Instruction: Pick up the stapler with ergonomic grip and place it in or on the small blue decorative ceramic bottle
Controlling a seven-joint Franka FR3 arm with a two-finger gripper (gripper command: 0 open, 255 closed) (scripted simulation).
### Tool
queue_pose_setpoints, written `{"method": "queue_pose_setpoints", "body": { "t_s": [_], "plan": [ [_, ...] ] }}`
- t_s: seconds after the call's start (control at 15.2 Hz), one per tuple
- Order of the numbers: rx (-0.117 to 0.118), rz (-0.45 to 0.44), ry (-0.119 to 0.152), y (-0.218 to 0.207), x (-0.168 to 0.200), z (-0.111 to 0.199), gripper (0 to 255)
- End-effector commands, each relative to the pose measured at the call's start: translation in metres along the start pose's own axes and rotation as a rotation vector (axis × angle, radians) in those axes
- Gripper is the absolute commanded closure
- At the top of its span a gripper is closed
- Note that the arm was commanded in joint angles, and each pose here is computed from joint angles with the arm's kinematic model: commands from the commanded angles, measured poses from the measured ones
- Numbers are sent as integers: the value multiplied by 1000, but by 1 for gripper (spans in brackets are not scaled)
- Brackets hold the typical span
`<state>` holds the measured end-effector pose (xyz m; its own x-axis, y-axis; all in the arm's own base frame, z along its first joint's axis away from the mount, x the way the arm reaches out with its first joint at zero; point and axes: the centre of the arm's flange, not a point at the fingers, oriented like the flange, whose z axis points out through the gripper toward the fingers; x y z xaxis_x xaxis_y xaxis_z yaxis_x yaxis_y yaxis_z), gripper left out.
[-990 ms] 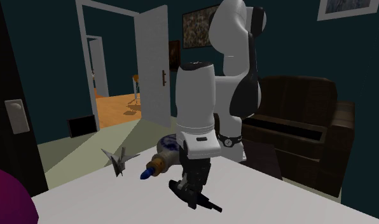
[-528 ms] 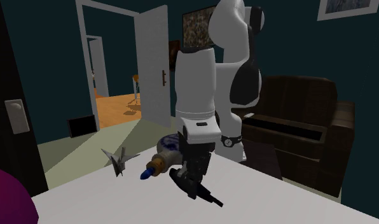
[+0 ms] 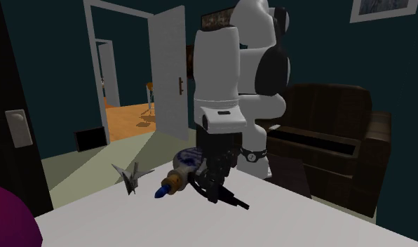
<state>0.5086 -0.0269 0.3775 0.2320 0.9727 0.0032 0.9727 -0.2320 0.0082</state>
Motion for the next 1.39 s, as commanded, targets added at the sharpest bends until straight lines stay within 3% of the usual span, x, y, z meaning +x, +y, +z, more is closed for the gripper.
{"method": "queue_pose_setpoints", "body": {
  "t_s": [0.0, 1.32],
  "plan": [
    [1, 0, 0, 1, -1, -10, 255],
    [1, 0, 0, 1, -1, -116, 255]
  ]
}}
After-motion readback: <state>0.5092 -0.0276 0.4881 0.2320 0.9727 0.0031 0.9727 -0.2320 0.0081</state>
